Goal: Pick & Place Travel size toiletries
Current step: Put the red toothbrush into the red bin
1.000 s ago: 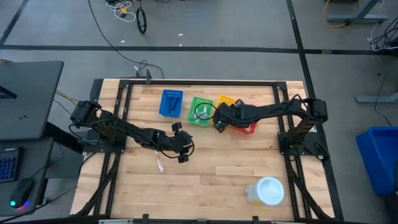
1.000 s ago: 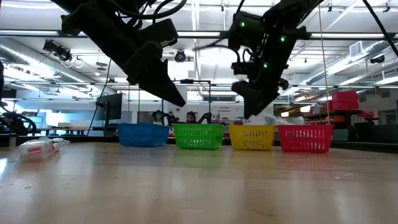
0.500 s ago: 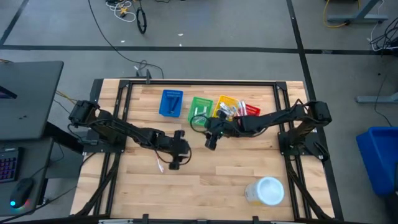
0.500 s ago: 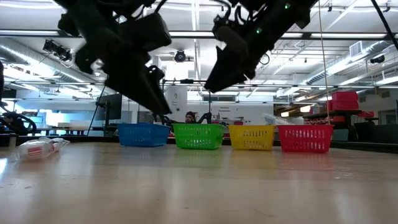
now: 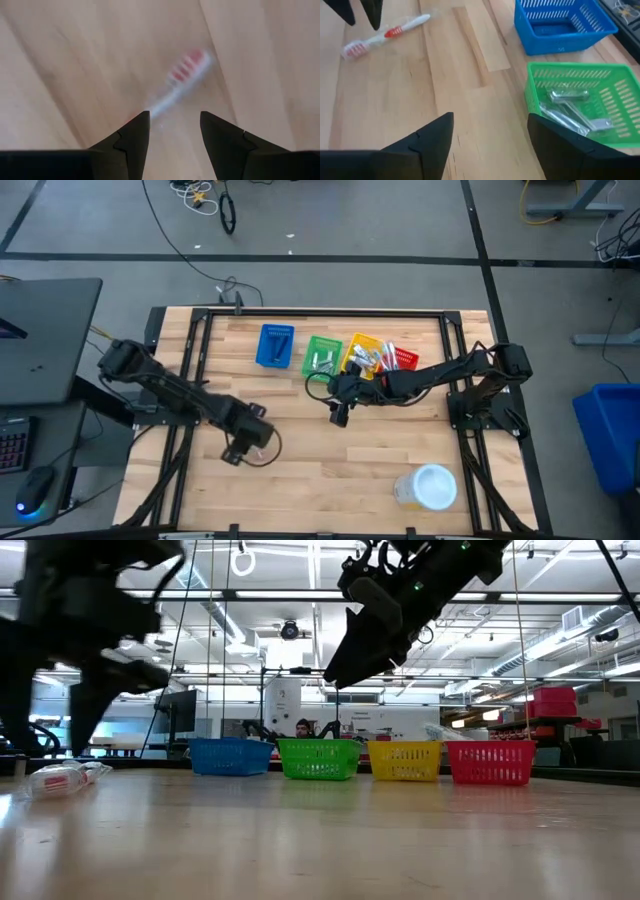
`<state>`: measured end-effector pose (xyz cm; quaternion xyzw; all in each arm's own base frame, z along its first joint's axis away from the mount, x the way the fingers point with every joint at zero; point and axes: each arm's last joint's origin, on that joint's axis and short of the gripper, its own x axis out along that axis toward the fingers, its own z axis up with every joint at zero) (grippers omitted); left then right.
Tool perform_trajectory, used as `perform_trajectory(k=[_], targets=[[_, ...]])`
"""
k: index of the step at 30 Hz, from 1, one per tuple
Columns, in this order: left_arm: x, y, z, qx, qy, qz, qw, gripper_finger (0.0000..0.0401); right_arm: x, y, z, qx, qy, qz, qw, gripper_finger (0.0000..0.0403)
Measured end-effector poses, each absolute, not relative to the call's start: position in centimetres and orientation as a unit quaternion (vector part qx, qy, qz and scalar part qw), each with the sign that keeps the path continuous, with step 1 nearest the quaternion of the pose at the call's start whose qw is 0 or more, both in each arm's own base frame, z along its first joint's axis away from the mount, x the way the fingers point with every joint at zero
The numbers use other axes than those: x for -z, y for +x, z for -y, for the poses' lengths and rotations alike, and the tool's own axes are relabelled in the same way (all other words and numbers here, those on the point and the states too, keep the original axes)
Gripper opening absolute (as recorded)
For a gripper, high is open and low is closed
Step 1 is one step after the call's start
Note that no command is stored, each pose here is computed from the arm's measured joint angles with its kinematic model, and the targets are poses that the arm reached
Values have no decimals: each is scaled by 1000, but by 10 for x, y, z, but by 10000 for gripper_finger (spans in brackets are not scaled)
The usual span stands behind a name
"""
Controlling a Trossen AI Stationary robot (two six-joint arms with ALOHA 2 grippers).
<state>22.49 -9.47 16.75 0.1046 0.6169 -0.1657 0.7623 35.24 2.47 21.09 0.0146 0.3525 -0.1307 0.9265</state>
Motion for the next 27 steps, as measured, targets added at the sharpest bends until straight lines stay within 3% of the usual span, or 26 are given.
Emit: perform_trajectory(k=[3, 14, 27], targets=[[-161, 216, 101, 178, 142, -630, 743, 183, -211, 353, -25, 128, 8, -351, 927, 271], [-158, 216, 105, 177, 233, -591, 752, 183, -211, 353, -25, 122, 6, -354, 927, 267], [-141, 211, 98, 196, 249, -582, 749, 183, -211, 353, -28, 71, 27, -361, 930, 265]])
